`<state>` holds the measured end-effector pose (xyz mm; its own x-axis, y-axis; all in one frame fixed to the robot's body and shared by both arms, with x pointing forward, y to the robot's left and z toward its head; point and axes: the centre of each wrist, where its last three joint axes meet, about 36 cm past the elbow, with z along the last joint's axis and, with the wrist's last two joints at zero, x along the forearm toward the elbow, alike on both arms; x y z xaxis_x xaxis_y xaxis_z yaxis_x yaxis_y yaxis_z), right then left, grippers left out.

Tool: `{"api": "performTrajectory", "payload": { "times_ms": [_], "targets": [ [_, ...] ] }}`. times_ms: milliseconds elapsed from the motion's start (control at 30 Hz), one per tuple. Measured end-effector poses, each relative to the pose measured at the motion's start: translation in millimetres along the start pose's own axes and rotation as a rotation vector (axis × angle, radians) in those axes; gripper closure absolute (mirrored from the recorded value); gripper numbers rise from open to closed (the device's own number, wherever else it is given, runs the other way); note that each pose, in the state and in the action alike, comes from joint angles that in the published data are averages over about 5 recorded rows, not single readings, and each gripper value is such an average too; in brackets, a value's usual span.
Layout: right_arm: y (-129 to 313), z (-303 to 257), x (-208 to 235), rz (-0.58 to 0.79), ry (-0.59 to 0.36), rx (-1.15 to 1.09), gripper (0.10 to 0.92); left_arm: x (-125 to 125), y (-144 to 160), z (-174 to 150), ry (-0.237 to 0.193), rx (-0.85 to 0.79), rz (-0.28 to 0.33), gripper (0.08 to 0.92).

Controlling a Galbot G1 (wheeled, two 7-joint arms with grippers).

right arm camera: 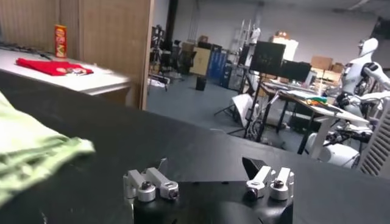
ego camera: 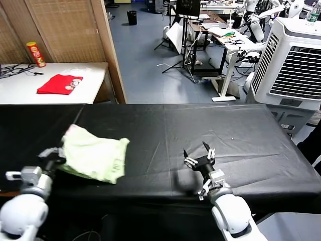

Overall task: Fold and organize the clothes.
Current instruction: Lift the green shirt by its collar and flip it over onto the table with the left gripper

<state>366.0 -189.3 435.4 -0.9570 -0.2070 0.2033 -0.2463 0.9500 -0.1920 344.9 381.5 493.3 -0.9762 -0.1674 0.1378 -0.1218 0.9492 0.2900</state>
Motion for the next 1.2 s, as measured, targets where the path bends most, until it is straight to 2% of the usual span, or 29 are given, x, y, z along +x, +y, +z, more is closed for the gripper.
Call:
{"api": "performTrajectory", "payload": {
  "times_ms": [133, 267, 433, 667, 900, 1067, 1133, 1200],
  "targets": [
    [2.4, 1.8, 0.7, 0.001, 0.003, -0.006, 0.224, 1.0, 8.9, -20.3, -0.045, -0.091, -0.027, 0.865],
    [2.2, 4.1, 4.7, 0.008, 0.003, -0.003, 0.224, 6.2, -8.0, -28.4, -0.058, -0.096, -0.004, 0.865],
    [-1.6, 6.7, 11.6, 0.026, 0.006, 0.001, 0.224, 12.1, -47.3, -24.3, -0.013, 0.014, 0.074, 0.865],
    [-7.8, 14.0, 20.9, 0.065, 0.027, -0.017, 0.224, 13.5, -105.7, -25.6, 0.048, 0.217, 0.214, 0.865],
    [-13.4, 19.3, 25.5, 0.096, 0.045, -0.037, 0.224, 8.3, -157.5, -33.8, 0.03, 0.289, 0.322, 0.865],
    [-16.3, 17.7, 27.9, 0.073, 0.054, -0.072, 0.224, 5.9, -198.9, -27.5, 0.031, 0.288, 0.391, 0.862],
    [-17.8, 15.9, 27.6, 0.051, 0.06, -0.095, 0.224, 6.9, -213.6, -21.5, 0.037, 0.276, 0.433, 0.826],
    [-18.9, 14.3, 26.2, 0.027, 0.07, -0.12, 0.224, 9.6, -225.2, -16.6, 0.038, 0.265, 0.47, 0.74]
  ]
}}
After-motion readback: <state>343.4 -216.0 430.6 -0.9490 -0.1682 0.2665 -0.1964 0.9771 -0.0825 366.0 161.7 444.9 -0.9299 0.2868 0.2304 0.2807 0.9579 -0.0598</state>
